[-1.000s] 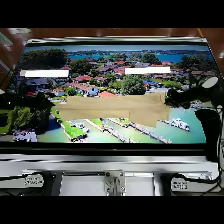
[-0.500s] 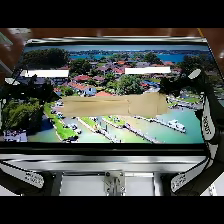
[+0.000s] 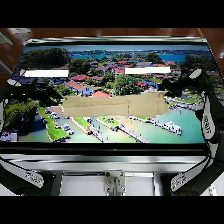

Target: Fold the shirts.

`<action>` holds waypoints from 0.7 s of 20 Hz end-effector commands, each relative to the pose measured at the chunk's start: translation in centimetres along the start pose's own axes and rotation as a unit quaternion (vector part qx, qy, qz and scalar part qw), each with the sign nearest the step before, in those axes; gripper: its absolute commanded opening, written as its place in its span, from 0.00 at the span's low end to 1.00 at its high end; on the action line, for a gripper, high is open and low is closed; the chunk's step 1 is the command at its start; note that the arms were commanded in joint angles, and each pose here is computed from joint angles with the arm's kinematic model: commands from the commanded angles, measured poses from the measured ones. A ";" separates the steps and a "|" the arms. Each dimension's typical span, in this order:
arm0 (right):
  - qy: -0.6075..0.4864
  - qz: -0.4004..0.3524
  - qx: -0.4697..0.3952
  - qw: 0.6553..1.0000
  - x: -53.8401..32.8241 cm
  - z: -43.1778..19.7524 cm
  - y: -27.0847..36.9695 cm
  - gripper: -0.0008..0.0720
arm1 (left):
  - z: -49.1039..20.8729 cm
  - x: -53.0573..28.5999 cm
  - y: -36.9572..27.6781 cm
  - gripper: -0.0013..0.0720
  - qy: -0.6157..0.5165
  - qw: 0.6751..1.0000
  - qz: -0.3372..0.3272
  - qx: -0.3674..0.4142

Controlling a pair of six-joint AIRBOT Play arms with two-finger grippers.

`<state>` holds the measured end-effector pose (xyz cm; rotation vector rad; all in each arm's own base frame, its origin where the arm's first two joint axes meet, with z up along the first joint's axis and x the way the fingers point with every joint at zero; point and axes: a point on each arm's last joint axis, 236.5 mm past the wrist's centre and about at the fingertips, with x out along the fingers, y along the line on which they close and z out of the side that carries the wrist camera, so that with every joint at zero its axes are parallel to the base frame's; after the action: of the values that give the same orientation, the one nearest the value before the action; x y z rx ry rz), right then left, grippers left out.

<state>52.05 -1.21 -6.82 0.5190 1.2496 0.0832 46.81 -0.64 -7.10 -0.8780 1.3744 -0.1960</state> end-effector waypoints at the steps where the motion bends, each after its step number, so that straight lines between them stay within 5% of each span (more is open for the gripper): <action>1: 0.022 -0.089 -0.055 0.994 -3.8 -0.9 -4.7 0.84 | 0.2 -3.2 -0.1 0.70 0.007 1.000 -0.010 -0.020; 3: 0.052 -0.089 -0.027 0.994 -4.0 -2.3 -6.4 0.94 | 0.4 -4.9 -0.7 0.64 -0.002 1.000 -0.014 -0.013; 8: 0.114 0.047 0.017 0.992 1.0 -5.1 -3.2 0.94 | 0.0 -6.8 -2.6 0.64 -0.016 1.000 -0.016 0.018; 14: 0.144 0.077 0.047 0.985 4.4 -6.5 -2.9 0.94 | -3.7 -6.5 -6.1 0.64 0.033 0.996 -0.020 0.079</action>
<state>47.27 -0.63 -11.71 0.6796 1.4722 0.2265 45.05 -0.65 0.84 -0.8281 1.3646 -0.2949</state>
